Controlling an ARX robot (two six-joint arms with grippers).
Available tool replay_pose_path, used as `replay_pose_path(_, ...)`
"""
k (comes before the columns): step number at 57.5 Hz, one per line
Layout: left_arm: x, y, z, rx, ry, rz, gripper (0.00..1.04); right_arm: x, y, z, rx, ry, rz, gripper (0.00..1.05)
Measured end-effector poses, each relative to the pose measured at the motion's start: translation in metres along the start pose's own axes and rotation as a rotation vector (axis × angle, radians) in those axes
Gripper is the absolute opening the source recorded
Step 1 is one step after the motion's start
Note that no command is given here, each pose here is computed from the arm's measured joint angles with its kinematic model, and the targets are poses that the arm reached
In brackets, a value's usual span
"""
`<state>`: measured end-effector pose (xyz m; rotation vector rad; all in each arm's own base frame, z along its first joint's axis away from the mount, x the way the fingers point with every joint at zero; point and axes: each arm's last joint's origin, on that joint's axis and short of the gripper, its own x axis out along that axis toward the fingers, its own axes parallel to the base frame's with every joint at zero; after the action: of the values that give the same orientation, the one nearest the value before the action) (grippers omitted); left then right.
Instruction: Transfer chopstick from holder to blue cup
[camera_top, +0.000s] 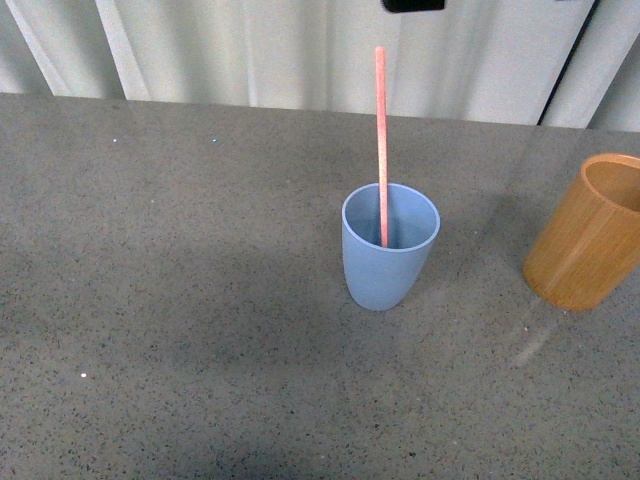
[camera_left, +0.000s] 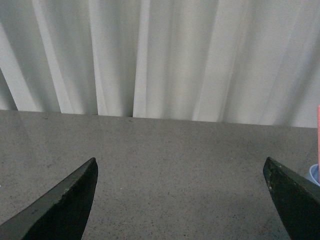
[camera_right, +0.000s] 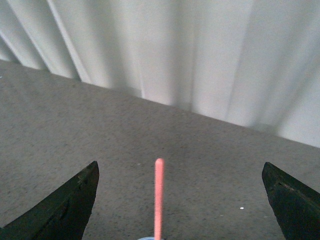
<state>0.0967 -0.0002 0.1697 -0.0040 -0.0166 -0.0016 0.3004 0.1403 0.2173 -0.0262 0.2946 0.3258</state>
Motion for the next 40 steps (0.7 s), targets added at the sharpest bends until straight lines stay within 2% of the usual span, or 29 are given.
replay_pose_path(5, 0.0, 0.0, 0.0, 0.0, 0.0, 0.0, 0.98, -0.022, -0.023, 0.011, -0.02, -0.017, -0.253, 0.95)
replay_pose_path(8, 0.0, 0.0, 0.0, 0.0, 0.0, 0.0, 0.98, -0.044, -0.051, 0.019, 0.013, -0.034, -0.484, 0.95)
replay_pose_path(11, 0.0, 0.0, 0.0, 0.0, 0.0, 0.0, 0.98, -0.069, -0.074, 0.026, 0.052, -0.065, -0.657, 0.95)
replay_pose_path(15, 0.0, 0.0, 0.0, 0.0, 0.0, 0.0, 0.98, -0.102, -0.091, 0.029, 0.093, -0.068, -0.764, 0.95)
replay_pose_path(18, 0.0, 0.0, 0.0, 0.0, 0.0, 0.0, 0.98, -0.119, -0.095, 0.026, 0.097, -0.061, -0.82, 0.95)
replay_pose_path(26, 0.0, 0.0, 0.0, 0.0, 0.0, -0.001, 0.98, -0.131, -0.094, 0.027, 0.105, -0.084, -0.831, 0.95)
replay_pose_path(27, 0.0, 0.0, 0.0, 0.0, 0.0, -0.001, 0.98, -0.13, -0.095, 0.026, 0.103, -0.095, -0.797, 0.93)
replay_pose_path(30, 0.0, 0.0, 0.0, 0.0, 0.0, 0.0, 0.98, -0.129, -0.097, 0.015, 0.083, -0.204, -0.545, 0.82)
replay_pose_path(32, 0.0, 0.0, 0.0, 0.0, 0.0, 0.003, 0.98, -0.131, -0.098, 0.008, 0.07, -0.241, -0.464, 0.76)
replay_pose_path(36, 0.0, 0.0, 0.0, 0.0, 0.0, 0.002, 0.98, -0.139, -0.098, -0.005, 0.04, -0.288, -0.339, 0.64)
replay_pose_path(40, 0.0, 0.0, 0.0, 0.0, 0.0, 0.002, 0.98, -0.147, -0.097, -0.017, 0.031, -0.301, -0.324, 0.51)
